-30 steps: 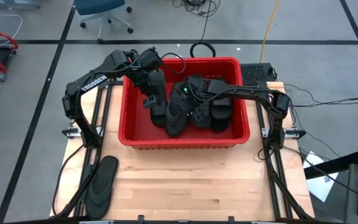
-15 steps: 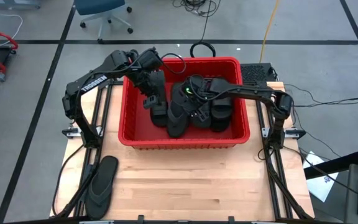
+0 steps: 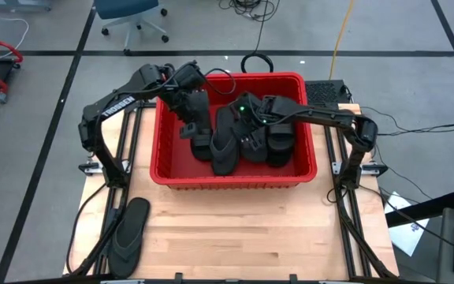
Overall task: Pick and place slides into bin
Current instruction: Put the black slipper into the red bin
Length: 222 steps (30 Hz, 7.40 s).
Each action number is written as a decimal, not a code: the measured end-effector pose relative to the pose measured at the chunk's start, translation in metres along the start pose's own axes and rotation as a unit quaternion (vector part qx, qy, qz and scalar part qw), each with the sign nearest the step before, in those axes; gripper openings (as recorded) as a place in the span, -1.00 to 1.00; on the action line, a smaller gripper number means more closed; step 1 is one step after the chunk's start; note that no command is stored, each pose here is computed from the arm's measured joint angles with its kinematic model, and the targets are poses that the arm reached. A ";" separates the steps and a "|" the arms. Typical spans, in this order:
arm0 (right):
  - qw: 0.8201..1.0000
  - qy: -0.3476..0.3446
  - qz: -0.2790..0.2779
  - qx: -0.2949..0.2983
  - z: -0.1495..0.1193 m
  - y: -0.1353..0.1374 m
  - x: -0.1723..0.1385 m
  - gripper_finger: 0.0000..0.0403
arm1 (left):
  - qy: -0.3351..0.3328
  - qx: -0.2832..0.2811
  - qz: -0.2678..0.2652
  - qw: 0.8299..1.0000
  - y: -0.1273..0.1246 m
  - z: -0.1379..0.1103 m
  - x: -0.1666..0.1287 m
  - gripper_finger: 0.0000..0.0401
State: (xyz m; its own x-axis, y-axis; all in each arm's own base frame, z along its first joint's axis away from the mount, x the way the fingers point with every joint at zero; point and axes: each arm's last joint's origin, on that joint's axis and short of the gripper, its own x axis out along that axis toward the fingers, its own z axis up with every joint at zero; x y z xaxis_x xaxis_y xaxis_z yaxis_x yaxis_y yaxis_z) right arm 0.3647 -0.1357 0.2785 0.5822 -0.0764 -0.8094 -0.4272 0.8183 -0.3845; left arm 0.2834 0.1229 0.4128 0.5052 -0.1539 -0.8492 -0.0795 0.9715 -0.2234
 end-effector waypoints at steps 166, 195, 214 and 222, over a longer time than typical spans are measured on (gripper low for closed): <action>0.801 -0.501 0.084 0.316 -0.001 0.047 -0.115 -0.83 | -0.147 0.000 0.042 0.988 -0.040 -0.069 -0.018 -1.00; 0.800 -0.500 0.062 0.325 -0.002 0.046 -0.114 -0.83 | 0.033 -0.266 -0.018 0.963 0.077 -0.053 0.110 -1.00; 0.808 -0.501 0.051 0.306 -0.002 0.046 -0.114 -0.83 | 0.019 -0.357 -0.010 0.934 0.088 -0.079 0.152 -1.00; 0.809 -0.501 0.049 0.304 -0.002 0.046 -0.114 -0.83 | -0.021 -0.361 -0.036 0.932 0.088 -0.073 0.158 -1.00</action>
State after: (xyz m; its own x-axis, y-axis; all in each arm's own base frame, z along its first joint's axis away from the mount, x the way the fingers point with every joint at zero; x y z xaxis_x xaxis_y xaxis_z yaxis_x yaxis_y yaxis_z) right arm 0.2773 -0.0904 0.3525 0.9645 0.2570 0.0611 -0.2640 0.9444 0.1959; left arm 0.2931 0.1710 0.2239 0.5632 -0.1919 -0.8038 -0.5934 0.5829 -0.5550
